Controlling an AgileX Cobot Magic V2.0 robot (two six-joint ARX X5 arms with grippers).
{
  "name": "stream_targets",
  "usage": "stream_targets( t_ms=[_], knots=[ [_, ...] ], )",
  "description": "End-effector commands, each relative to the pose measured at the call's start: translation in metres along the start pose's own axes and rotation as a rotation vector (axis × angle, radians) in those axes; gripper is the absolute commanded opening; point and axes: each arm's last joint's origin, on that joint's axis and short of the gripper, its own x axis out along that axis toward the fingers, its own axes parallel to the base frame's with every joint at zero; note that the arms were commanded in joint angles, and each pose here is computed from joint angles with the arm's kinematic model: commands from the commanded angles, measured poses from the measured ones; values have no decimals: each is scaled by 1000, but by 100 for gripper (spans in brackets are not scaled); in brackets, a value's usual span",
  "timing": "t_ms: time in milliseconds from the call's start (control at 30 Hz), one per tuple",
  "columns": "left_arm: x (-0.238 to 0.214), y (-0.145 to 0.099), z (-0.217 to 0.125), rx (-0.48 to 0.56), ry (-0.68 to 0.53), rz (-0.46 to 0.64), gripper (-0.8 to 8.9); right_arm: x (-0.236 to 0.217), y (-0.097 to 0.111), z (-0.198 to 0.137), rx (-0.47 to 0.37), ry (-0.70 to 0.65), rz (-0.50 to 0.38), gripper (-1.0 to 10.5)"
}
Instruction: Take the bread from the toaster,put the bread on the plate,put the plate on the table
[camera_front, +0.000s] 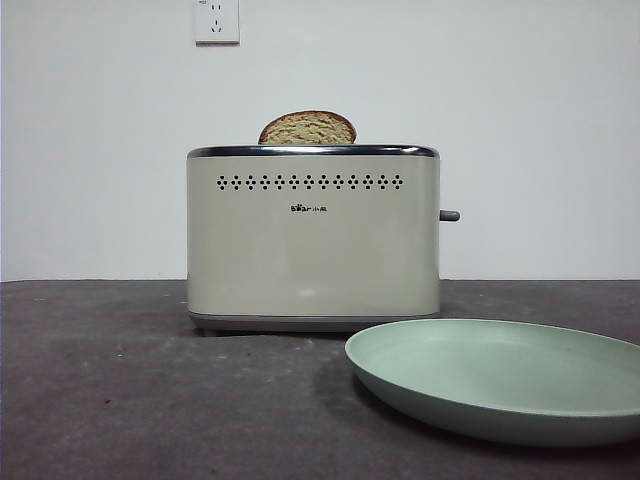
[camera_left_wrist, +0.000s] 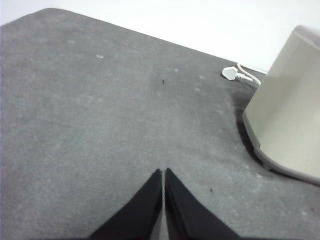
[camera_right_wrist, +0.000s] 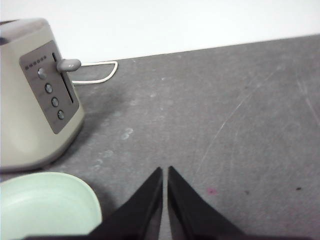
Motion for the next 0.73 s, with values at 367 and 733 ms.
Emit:
stream_targets(
  t_ms=[367, 733],
  knots=[
    [-9, -10, 19, -141, 20, -138, 7, -9, 8, 23, 186, -16, 77, 5],
    [-20, -34, 81, -104, 98, -295, 7, -19, 25, 87, 132, 42, 185, 5]
  ],
)
